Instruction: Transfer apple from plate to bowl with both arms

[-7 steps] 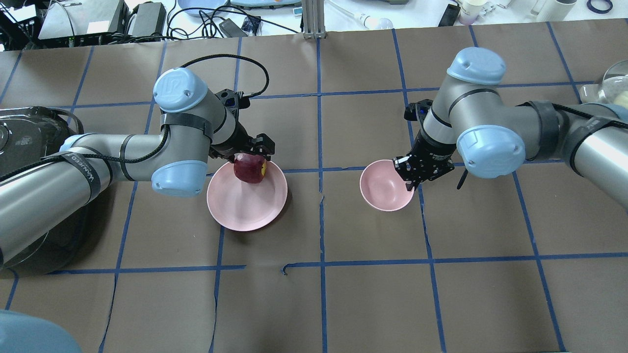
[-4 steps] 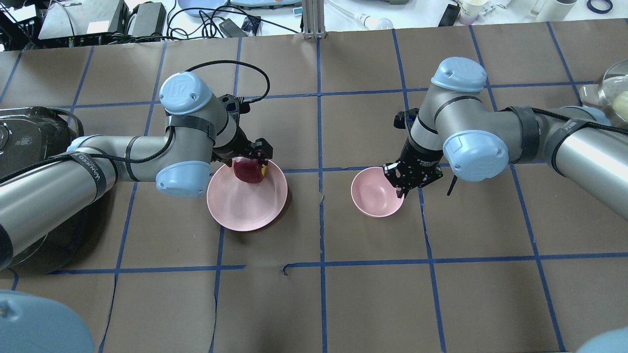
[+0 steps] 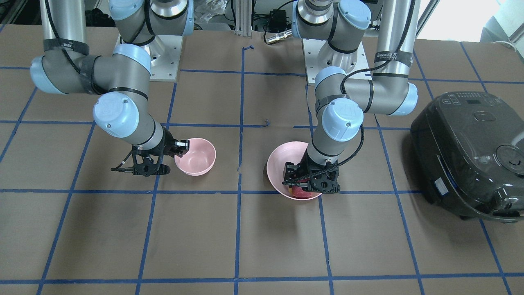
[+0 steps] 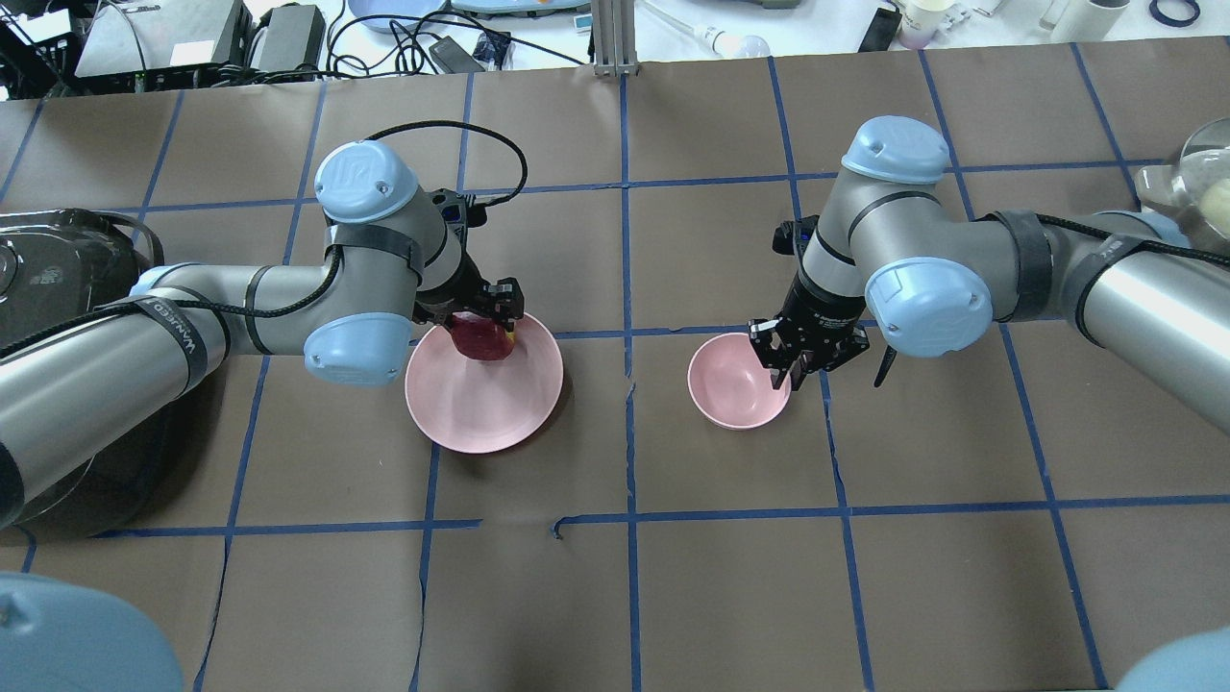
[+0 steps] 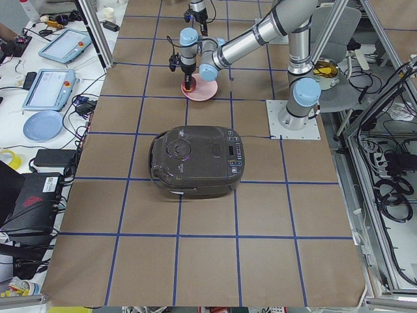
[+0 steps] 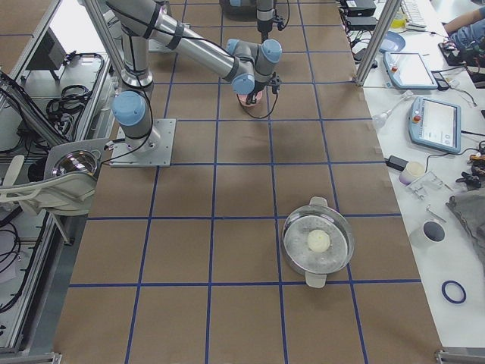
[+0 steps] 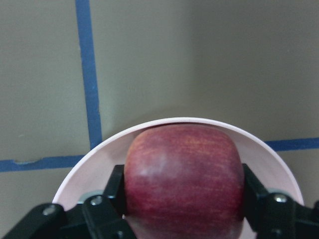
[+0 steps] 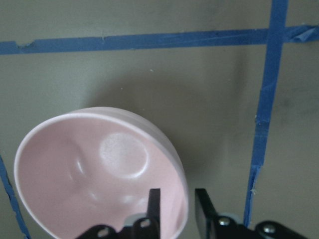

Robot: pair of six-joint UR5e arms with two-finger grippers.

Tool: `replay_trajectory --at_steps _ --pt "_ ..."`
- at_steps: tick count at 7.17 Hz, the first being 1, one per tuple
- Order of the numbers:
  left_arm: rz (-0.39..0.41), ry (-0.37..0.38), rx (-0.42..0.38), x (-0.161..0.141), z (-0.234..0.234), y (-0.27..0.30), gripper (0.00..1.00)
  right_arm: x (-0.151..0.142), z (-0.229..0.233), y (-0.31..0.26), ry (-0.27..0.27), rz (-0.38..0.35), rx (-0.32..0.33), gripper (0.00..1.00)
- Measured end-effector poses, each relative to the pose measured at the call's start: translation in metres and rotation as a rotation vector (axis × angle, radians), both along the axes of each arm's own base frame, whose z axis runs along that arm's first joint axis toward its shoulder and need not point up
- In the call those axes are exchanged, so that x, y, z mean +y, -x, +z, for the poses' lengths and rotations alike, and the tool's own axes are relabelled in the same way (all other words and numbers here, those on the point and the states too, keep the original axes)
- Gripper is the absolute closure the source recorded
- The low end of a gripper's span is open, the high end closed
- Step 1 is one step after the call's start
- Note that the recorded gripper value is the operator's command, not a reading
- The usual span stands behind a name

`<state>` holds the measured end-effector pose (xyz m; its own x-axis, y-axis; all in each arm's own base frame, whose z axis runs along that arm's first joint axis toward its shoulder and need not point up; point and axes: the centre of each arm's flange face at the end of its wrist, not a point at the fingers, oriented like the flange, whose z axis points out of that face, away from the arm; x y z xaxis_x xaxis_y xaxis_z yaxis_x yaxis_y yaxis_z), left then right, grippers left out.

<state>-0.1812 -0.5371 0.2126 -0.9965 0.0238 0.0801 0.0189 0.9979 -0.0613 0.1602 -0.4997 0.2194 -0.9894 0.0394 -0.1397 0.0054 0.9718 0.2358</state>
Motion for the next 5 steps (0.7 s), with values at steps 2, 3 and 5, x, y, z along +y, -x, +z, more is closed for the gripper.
replay_trajectory --at_steps 2,3,5 --pt "0.025 -0.008 -0.003 0.0 0.039 0.006 0.7 -0.006 0.012 0.0 0.024 -0.01 0.002 0.0" --pt "0.064 -0.018 0.002 -0.004 0.066 0.017 0.71 -0.016 0.028 0.003 0.05 -0.017 0.009 0.0" --pt "0.126 -0.023 0.016 0.002 0.103 0.076 0.75 -0.039 0.084 0.015 0.117 -0.019 0.069 0.0"
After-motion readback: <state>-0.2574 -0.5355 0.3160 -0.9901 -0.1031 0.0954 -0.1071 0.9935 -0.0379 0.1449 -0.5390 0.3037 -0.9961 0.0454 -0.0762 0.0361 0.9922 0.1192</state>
